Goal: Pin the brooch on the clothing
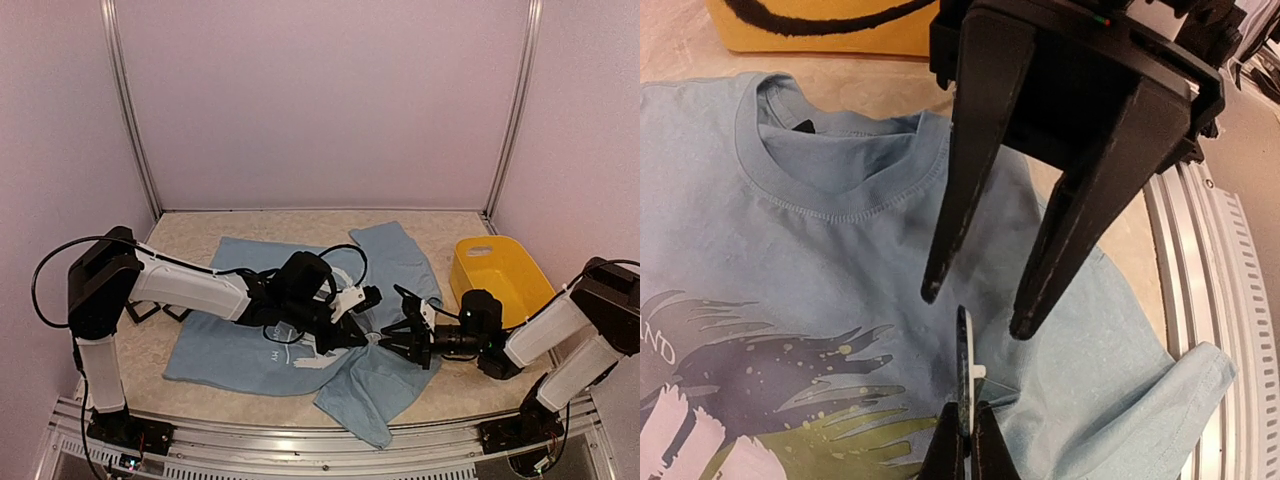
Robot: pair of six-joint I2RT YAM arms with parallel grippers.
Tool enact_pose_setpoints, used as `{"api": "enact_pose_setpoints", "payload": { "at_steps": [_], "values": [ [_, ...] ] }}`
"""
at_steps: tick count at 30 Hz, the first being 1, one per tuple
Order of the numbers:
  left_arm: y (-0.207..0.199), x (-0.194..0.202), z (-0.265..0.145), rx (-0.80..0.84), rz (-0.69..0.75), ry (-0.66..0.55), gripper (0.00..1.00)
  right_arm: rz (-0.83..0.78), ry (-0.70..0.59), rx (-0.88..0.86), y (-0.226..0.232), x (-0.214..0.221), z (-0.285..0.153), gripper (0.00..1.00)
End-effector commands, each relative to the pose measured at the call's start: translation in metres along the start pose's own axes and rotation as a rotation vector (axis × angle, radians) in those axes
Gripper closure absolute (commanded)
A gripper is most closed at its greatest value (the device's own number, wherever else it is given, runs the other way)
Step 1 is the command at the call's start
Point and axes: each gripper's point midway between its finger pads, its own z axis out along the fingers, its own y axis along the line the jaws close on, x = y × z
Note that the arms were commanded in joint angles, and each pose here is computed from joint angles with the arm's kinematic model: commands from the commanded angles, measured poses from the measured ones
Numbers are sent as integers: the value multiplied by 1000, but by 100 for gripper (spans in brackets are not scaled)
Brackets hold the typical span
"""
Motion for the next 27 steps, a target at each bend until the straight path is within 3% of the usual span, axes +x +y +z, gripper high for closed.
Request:
{"api": "enact_pose_setpoints", "payload": {
  "at_steps": [1,6,12,15,18,27],
  "values": [
    [-2,-18,-13,-6,6,-32,100,21,76,45,-4,11,-5,71],
    [-2,-21,-19,-17,14,-42,100,79,125,25,5,18,-6,63],
    [-6,-25,-24,-12,10,-54,100,141,183,24,5,37,-2,63],
    [-7,-25,-27,-12,10,-51,100,162,199,29,3,42,-1,75],
    [-9,-22,-28,-4,11,-38,100,180,214,51,-1,46,-1,100],
    [-14,-29,-37,10,14,-59,100,252,296,114,-16,68,-7,100]
  ]
}}
